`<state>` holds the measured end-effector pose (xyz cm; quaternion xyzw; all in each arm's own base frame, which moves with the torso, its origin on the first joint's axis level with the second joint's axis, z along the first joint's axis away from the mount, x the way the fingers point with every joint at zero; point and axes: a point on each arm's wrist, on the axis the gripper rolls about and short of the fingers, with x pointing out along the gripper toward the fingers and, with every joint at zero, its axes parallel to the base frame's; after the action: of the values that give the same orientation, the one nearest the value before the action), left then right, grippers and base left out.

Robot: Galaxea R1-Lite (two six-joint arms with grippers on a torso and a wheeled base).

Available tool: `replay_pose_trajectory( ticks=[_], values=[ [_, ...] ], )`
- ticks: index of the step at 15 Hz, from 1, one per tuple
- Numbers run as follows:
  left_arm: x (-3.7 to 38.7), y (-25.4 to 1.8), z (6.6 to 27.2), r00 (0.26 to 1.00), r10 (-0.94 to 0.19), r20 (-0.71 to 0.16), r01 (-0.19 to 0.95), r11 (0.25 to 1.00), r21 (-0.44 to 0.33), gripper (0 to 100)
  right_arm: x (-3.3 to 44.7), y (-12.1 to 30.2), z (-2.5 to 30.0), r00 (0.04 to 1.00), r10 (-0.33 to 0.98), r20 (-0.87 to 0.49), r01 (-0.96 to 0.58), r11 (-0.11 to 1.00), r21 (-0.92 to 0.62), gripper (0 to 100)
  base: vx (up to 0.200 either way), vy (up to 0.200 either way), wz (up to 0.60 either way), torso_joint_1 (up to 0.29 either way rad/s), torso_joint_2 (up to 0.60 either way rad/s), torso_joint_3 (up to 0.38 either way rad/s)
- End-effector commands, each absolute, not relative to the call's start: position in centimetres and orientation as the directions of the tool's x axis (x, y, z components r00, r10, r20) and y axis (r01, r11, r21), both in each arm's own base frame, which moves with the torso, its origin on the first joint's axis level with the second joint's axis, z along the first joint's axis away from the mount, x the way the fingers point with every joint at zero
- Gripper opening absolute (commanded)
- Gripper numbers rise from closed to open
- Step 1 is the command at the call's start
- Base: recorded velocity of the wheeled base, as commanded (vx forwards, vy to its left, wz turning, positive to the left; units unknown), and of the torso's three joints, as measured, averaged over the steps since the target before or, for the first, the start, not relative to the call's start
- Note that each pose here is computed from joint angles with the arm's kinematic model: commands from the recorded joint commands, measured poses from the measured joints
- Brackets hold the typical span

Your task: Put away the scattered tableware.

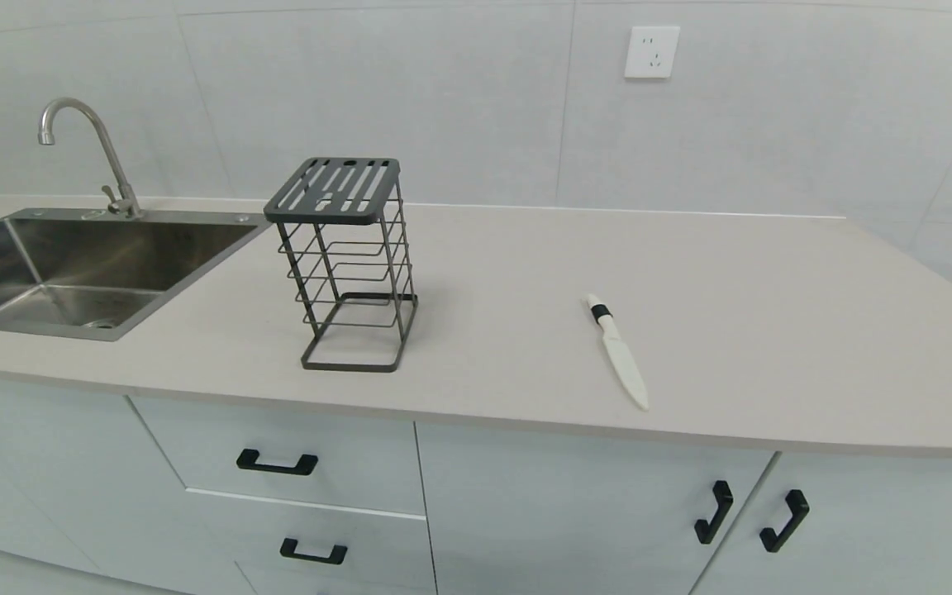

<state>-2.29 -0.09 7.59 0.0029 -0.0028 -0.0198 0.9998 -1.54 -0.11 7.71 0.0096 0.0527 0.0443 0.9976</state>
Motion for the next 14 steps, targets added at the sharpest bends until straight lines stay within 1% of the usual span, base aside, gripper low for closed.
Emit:
replay_pose_trajectory(
  ticks=[1, 3, 7, 10, 14],
  values=[
    [-2.28, -0.10, 7.60, 0.999, -0.041, 0.005, 0.041, 0.999, 0.006, 100, -1.54, -0.11, 7.70, 0.990, 0.090, -0.104, -0.088, 0.996, 0.024, 100, 0.200, 0.000, 0.00, 0.281, -0.52, -0.242],
    [-2.28, -0.10, 7.58, 0.999, -0.041, 0.003, 0.041, 0.999, 0.005, 100, -1.54, -0.11, 7.70, 0.990, 0.090, -0.104, -0.088, 0.996, 0.024, 100, 0.000, 0.000, 0.00, 0.144, -0.24, -0.115],
    [-2.28, -0.10, 7.58, 0.999, -0.043, 0.003, 0.043, 0.999, 0.006, 100, -1.53, -0.11, 7.70, 0.990, 0.090, -0.106, -0.088, 0.996, 0.024, 100, 0.000, 0.000, 0.00, 0.065, -0.12, -0.060],
    [-2.28, -0.10, 7.58, 0.999, -0.043, 0.003, 0.043, 0.999, 0.005, 100, -1.53, -0.11, 7.70, 0.990, 0.090, -0.106, -0.088, 0.996, 0.024, 100, 0.000, 0.000, 0.00, 0.230, -0.44, -0.214],
    [-2.28, -0.10, 7.58, 0.999, -0.041, 0.003, 0.041, 0.999, 0.006, 100, -1.53, -0.11, 7.70, 0.990, 0.090, -0.106, -0.088, 0.996, 0.024, 100, 0.000, 0.000, 0.00, 0.281, -0.54, -0.261]
  ],
)
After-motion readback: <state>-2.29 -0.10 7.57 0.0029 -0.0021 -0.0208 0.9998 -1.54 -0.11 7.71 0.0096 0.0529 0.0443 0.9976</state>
